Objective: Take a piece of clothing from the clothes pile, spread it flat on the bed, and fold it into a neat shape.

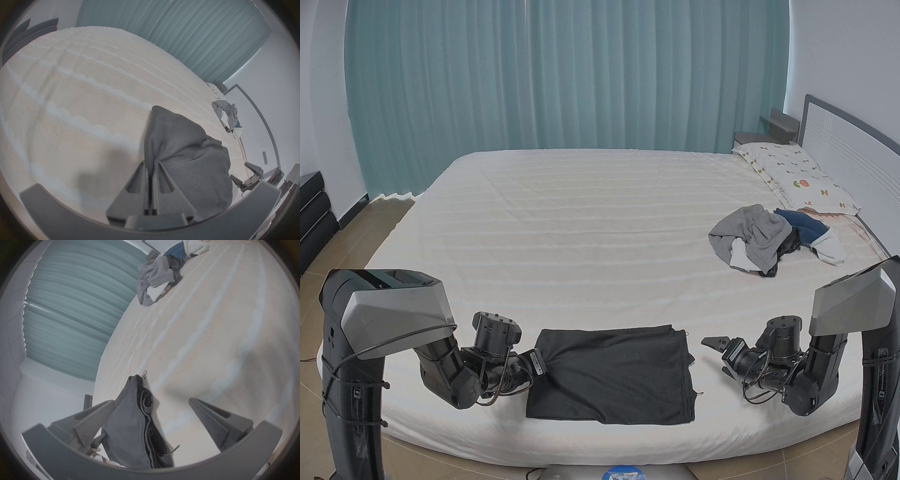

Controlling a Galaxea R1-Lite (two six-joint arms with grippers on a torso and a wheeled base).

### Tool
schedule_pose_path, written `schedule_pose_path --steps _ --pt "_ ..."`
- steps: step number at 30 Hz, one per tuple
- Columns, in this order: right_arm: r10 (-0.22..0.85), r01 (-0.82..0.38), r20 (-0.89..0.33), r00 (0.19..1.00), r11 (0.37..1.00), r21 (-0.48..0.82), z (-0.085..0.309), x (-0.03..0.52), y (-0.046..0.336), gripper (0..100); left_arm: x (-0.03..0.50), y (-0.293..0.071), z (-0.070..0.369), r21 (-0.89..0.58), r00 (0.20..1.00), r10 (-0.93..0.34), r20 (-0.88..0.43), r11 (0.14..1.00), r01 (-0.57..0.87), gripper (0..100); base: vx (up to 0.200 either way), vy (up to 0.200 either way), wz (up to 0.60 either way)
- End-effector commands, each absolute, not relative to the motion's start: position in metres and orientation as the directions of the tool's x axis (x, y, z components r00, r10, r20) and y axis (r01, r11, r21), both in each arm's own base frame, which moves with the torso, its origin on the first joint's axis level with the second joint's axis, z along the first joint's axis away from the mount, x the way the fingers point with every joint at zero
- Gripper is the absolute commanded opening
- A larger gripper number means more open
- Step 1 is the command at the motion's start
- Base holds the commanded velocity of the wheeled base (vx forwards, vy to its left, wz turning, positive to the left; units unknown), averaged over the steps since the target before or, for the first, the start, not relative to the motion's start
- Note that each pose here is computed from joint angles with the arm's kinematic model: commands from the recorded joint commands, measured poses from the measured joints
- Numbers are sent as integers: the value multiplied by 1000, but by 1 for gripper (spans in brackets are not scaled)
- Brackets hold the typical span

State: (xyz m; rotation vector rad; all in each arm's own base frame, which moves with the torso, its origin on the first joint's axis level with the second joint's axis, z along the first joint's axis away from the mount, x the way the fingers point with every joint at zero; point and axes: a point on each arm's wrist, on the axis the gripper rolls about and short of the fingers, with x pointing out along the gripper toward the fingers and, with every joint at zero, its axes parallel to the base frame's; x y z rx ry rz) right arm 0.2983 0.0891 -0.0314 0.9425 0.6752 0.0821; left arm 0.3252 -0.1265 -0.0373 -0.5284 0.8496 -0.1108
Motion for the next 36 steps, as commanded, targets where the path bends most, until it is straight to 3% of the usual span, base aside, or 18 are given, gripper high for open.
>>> schedule_pose_path --steps 1,23,36 --pt "351 218 -499 793 601 769 -32 298 90 100 326 -127 -37 -488 666 -299 -683 866 -112 0 0 200 0" --pt "353 216 -499 791 602 769 -32 298 91 100 320 -133 -36 -455 655 -272 -705 882 -123 0 0 200 0" --pt "353 218 -502 790 603 767 -33 297 90 100 318 -139 -32 -485 658 -287 -696 864 -136 0 0 0 0"
